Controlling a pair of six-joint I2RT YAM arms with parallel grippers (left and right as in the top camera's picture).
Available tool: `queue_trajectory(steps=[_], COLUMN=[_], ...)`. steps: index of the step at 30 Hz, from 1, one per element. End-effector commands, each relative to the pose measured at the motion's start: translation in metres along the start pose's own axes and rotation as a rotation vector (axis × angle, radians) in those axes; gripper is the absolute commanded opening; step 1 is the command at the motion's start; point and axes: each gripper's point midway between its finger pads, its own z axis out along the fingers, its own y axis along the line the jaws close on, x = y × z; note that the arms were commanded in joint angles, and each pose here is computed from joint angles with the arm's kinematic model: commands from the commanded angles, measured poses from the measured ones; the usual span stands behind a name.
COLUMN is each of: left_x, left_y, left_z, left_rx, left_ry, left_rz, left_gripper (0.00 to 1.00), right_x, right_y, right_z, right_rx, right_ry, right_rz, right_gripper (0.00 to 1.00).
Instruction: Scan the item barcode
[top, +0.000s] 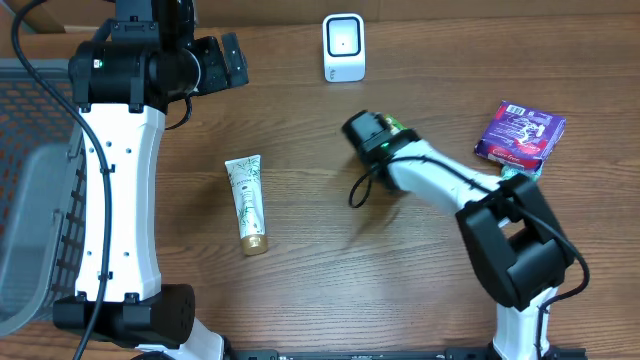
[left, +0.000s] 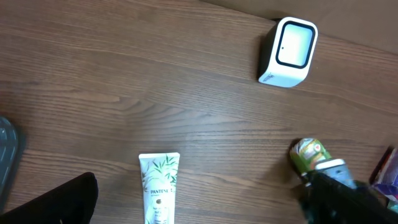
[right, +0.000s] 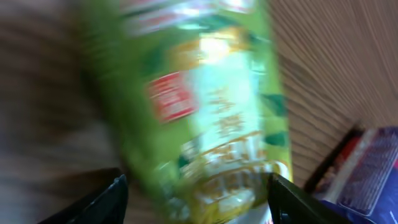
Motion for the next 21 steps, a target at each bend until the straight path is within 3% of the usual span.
queue_trajectory(steps=[1, 11, 21], left_x=[-0.001, -0.001, -0.001], left_y=[-0.005, -0.005, -0.005], left_z=[-0.002, -0.002, -0.002], left_rx=[0.013, 0.013, 0.013], left_ry=[-0.005, -0.005, -0.005], left_rz=[0.025, 0.025, 0.025], left_gripper=[1.00, 1.00, 1.00], right_x=[0.010, 0.025, 0.027], right_y=[0.000, -0.007, -0.003], right_z=[0.015, 0.043, 0.042], right_rx=[-0.059, -0.094, -0.117], right_ry=[0.036, 0.101, 0.110], right_rz=[0.024, 0.062, 0.075], right_gripper=[0.70, 0.66, 0.30])
